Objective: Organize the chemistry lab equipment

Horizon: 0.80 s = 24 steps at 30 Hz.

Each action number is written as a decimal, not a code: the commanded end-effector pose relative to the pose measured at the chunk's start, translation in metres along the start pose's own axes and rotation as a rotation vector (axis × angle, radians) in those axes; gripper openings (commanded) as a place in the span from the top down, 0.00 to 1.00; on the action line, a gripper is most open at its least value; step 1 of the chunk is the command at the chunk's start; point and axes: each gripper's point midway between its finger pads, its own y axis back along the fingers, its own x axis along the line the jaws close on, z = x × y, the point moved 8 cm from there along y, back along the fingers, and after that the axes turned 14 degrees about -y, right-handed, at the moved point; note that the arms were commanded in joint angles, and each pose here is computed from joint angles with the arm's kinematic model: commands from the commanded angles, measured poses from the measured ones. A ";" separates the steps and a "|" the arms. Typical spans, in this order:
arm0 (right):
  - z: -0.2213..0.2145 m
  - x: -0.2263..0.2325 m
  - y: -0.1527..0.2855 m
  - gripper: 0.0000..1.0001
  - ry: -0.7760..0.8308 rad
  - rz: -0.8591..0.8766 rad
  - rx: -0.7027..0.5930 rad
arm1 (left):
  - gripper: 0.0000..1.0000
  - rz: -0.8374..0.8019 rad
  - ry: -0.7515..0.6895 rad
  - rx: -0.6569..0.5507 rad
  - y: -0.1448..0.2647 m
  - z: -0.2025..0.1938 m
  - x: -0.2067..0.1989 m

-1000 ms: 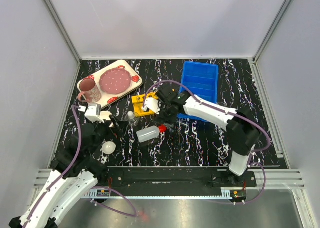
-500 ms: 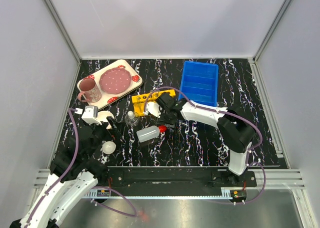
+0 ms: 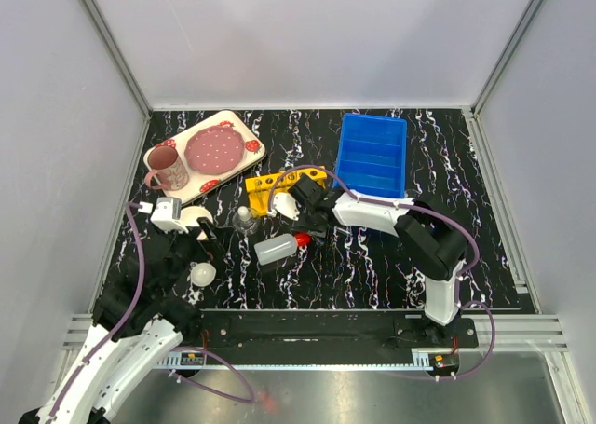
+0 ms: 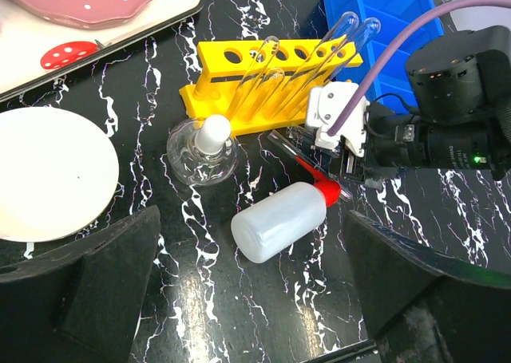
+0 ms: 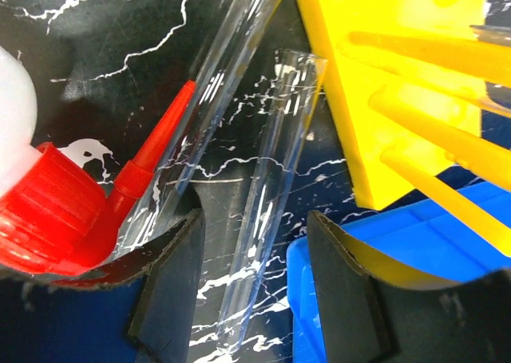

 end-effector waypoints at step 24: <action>-0.063 0.038 0.010 0.64 -0.119 0.171 0.193 | 0.01 -0.029 0.017 -0.101 0.011 0.014 -0.001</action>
